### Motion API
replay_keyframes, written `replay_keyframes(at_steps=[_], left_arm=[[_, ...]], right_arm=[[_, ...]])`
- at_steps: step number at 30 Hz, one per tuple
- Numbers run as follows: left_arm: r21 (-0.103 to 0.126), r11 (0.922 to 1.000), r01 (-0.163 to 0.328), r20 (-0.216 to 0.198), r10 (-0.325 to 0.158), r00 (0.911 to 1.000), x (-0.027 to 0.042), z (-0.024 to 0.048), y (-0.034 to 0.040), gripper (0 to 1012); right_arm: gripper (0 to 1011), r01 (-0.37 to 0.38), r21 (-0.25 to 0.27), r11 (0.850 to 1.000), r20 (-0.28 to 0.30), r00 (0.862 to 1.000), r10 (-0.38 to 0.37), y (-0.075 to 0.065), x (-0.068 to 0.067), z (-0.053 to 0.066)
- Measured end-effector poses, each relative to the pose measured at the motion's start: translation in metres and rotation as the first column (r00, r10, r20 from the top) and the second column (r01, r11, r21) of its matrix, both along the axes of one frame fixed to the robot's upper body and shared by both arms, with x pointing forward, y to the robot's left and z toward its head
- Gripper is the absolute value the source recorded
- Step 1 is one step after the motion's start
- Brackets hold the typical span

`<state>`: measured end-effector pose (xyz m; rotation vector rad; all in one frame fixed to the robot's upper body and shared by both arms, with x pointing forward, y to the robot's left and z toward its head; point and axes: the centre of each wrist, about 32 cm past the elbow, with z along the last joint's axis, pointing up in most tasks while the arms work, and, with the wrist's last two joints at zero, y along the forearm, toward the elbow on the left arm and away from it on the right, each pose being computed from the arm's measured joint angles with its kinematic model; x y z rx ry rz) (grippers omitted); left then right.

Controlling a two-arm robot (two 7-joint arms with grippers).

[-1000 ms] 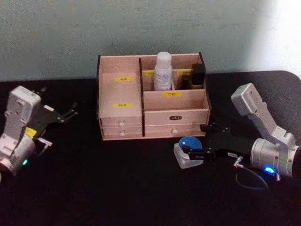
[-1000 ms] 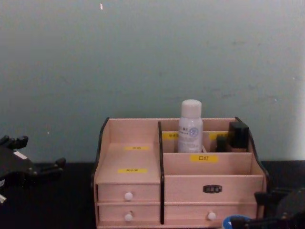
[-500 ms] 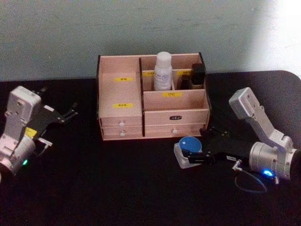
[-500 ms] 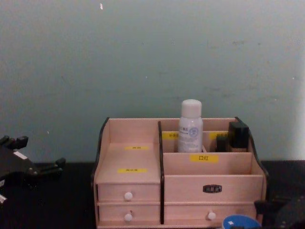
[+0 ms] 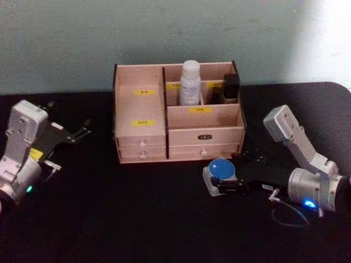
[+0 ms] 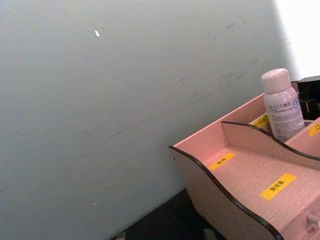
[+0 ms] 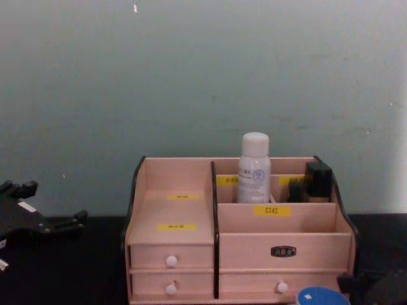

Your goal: Pick up the facial cleanser and watermelon frost from the table and place them into the tiered storage box.

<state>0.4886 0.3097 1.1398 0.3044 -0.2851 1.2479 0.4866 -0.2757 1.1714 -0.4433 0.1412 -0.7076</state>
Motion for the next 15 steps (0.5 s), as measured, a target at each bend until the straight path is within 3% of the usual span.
replay_keyframes(at_steps=[15], left_arm=[[0.0, 1.0, 0.0, 0.0, 0.0, 1.0, 0.0, 0.0, 0.0, 1001]], right_arm=[[1000, -0.003, -0.003, 1.0, -0.008, 1.0, 0.002, 0.0037, 0.0018, -0.0024]])
